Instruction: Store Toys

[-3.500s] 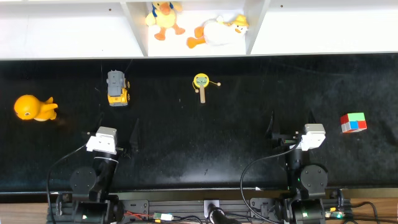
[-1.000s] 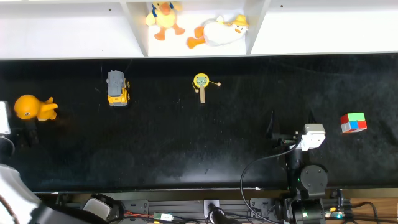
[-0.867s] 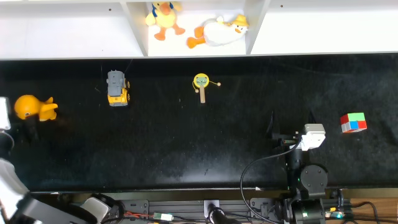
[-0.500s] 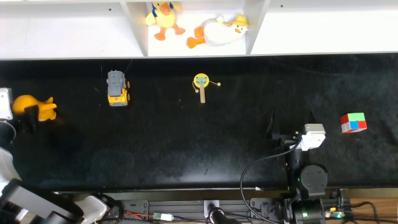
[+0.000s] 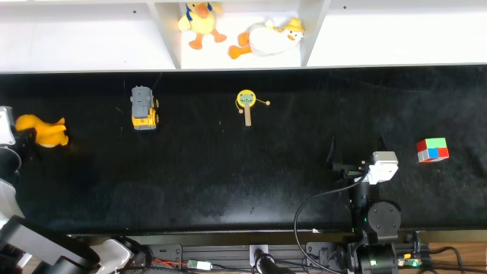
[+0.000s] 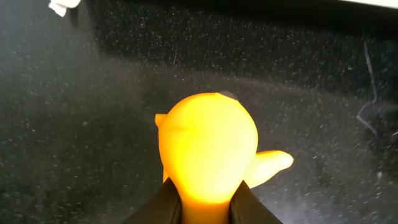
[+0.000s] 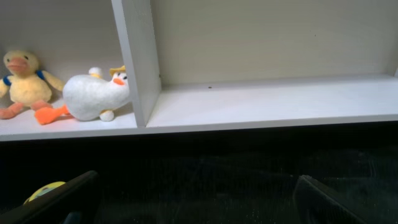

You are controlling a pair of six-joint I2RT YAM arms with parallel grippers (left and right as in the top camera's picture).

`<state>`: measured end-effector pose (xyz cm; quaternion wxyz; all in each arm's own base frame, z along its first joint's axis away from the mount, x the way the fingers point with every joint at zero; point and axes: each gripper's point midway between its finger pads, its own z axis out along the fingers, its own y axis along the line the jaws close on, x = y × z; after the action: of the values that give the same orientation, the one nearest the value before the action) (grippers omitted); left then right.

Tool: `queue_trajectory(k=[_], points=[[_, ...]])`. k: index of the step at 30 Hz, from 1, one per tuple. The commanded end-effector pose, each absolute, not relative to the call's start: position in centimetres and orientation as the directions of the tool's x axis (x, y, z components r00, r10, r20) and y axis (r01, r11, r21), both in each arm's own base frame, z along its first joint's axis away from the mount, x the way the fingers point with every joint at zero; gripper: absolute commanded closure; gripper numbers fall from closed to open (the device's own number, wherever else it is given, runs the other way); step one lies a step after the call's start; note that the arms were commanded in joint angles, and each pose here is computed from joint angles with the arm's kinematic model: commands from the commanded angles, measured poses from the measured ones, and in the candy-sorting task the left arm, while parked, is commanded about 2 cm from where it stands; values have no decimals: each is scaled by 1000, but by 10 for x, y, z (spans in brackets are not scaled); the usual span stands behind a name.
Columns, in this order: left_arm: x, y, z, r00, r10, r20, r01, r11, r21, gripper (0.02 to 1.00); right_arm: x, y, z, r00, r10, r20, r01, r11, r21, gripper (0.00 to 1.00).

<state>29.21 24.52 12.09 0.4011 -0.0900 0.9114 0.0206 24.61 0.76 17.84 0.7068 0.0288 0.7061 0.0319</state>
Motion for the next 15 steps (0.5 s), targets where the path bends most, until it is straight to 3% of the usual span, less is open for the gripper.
queue_trajectory(k=[1,15], points=[[307,233,159,-586,-194,-787,-209,974,-84,877,247,5,174,0,89,-996,9,996,89,7],[345,196,225,-577,-165,-800,-379,922,83,858,247,5,174,0,89,-996,9,996,89,5]])
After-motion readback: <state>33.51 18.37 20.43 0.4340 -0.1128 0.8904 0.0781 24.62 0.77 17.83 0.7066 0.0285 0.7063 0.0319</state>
